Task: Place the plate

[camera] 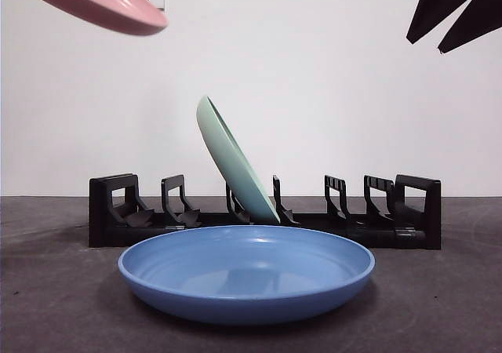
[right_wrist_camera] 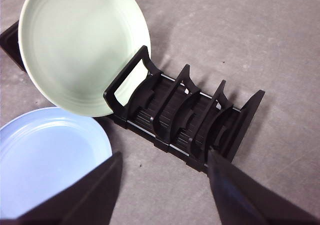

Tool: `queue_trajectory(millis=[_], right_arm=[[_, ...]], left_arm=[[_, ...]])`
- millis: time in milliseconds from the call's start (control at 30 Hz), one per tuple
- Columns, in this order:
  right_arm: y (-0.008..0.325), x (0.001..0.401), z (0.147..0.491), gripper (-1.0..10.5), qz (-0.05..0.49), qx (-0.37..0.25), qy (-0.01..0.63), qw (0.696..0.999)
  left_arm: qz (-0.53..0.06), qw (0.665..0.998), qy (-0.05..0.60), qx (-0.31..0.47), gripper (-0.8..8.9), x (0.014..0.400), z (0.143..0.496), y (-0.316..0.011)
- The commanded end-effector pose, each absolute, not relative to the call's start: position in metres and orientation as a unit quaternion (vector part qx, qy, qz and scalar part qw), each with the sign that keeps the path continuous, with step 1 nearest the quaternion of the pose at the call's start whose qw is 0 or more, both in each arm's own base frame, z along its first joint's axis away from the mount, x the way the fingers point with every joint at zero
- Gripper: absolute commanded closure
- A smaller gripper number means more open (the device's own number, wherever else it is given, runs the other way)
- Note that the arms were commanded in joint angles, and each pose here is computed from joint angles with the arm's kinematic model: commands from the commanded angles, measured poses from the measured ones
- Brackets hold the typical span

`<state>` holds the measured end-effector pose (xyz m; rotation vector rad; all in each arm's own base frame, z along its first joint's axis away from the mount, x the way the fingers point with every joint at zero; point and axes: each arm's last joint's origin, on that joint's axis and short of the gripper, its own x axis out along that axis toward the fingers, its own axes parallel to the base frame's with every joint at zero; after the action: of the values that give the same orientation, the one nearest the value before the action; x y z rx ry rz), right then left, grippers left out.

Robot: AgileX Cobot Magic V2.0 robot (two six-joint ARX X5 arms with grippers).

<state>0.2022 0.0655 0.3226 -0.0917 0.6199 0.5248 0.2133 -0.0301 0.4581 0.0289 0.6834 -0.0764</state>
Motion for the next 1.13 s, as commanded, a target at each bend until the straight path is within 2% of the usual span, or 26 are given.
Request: queue_trajectory(millis=[33,233,500,633,733,967,1133], right_arm=[[0.067,0.203,0.328,6.8,0.259,-0.049,0.291,0.92],[0.067,0.203,0.328,6.8,0.259,-0.049,0.291,0.92],[0.067,0.203,0.328,6.8,0.258,-0.049,0.291,0.92],[0.067,0.203,0.328,6.8,0.255,-0.051,0.291,0.921],[0.067,0.203,0.328,6.8,0.255,-0.05,0.292,0.92],[0.067,0.203,0.327,6.8,0.255,-0.05,0.295,0.919],[0.067,0.203,0.327,6.8,0.255,-0.05,0.295,0.92]], left_arm=[[-0.049,0.943,0.328,-0.006,8.03,0.196,0.437,-0.028],[-0.071,0.937,0.332,-0.086,8.03,0.152,0.374,-0.024],[-0.064,0.895,0.383,-0.218,8.03,0.104,0.302,-0.02],[-0.045,0.865,0.409,-0.288,8.03,0.088,0.284,-0.019],[-0.031,0.847,0.441,-0.295,8.03,0.083,0.277,-0.02],[-0.008,0.836,0.453,-0.309,8.03,0.09,0.275,-0.023],[0.006,0.838,0.465,-0.286,8.03,0.104,0.271,-0.033]])
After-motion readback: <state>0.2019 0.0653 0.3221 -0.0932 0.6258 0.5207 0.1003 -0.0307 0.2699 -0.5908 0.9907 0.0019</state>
